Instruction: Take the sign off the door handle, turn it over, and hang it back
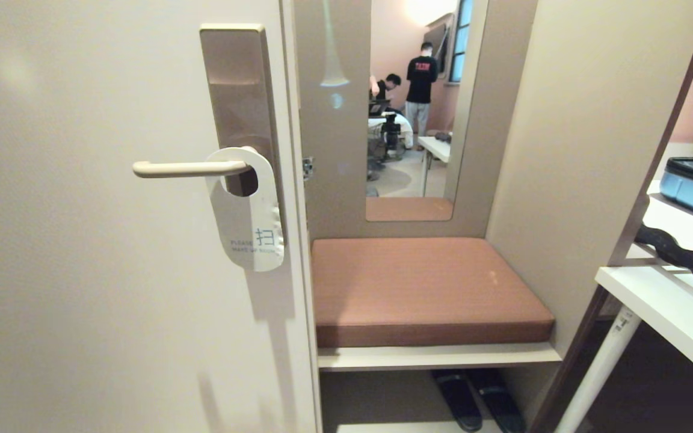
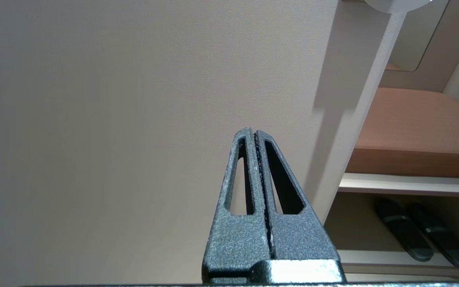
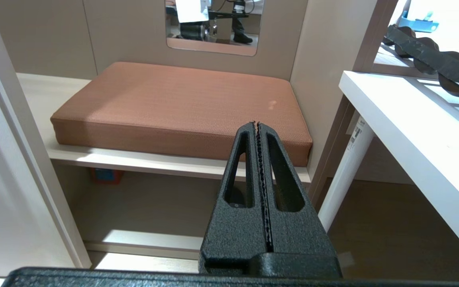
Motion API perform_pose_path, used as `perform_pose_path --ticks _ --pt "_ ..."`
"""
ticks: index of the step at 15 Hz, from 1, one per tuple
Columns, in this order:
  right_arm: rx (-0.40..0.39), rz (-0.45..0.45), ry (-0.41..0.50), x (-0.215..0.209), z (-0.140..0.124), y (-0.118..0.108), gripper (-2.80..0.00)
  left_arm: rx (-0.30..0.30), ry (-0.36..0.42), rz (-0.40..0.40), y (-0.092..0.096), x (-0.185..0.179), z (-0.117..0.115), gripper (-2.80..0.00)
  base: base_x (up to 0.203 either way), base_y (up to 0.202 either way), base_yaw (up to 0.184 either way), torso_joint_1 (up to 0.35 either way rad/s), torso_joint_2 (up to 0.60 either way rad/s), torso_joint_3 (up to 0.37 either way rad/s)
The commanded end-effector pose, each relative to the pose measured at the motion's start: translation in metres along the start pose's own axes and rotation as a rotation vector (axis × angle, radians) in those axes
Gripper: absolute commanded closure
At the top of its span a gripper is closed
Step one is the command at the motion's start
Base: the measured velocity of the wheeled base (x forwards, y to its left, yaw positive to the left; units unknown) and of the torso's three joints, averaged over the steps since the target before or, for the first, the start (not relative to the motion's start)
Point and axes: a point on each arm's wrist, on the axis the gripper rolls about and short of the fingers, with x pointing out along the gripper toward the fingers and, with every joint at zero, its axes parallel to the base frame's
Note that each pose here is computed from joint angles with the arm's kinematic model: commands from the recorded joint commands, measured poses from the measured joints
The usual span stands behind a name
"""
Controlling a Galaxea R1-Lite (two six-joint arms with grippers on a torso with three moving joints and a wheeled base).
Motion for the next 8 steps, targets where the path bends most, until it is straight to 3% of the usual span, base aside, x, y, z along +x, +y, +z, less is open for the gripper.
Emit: perform_pose_path --ticks 1,8 --pt "-0.002 0.001 0.001 0.0001 0.0 0.0 0.0 -0.001 -0.001 0.001 0.0 0.0 0.0 0.0 0.0 0.0 0.0 0.0 0.0 0.0" --pt "0.006 0.001 0.001 0.0001 0.0 0.0 0.0 -0.001 -0.001 0.001 0.0 0.0 0.0001 0.0 0.0 0.0 0.0 0.0 0.0 0.0"
